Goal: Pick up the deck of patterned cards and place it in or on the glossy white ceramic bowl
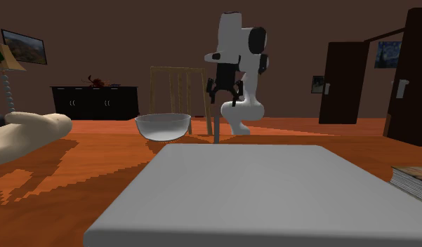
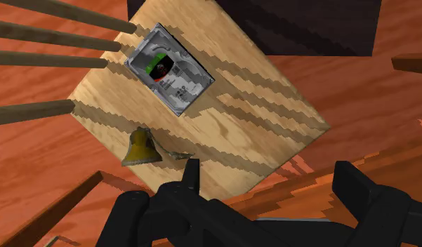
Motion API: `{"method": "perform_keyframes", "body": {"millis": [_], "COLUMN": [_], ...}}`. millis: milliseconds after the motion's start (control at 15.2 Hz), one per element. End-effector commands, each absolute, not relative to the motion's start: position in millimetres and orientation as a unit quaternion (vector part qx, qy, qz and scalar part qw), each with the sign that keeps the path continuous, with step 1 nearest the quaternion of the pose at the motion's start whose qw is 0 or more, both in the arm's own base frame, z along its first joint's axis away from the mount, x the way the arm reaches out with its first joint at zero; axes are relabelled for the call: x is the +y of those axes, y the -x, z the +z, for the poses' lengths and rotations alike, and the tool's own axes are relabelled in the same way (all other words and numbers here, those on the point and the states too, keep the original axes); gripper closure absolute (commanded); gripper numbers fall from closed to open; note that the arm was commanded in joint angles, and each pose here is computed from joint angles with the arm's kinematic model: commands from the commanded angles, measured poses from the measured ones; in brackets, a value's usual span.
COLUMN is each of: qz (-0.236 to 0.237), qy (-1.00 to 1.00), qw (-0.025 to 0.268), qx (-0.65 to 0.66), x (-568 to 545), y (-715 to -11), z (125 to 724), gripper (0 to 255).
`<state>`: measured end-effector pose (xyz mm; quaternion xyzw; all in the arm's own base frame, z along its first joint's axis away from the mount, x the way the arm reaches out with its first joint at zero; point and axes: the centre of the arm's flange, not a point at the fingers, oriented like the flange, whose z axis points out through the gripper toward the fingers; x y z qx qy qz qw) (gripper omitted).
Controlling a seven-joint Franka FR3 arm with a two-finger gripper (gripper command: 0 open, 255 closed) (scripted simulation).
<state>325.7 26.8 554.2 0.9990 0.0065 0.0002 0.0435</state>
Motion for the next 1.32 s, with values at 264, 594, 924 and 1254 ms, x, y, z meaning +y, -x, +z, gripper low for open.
{"method": "perform_keyframes", "body": {"millis": [264, 594, 924, 1254], "qz": [0.032, 0.071, 0.108, 0.139], "qy": [-0.989, -0.949, -0.880, -0.790], "qw": [0.075, 0.113, 0.147, 0.176], "qx": [-0.125, -0.286, -0.438, -0.571], "x": [77.7, 128.7, 160.6, 170.5], "y": [-353.0, -404.1, -468.8, -536.5], "z": [554.3, 553.9, 555.7, 561.8], "gripper": [0, 0, 0, 0]}}
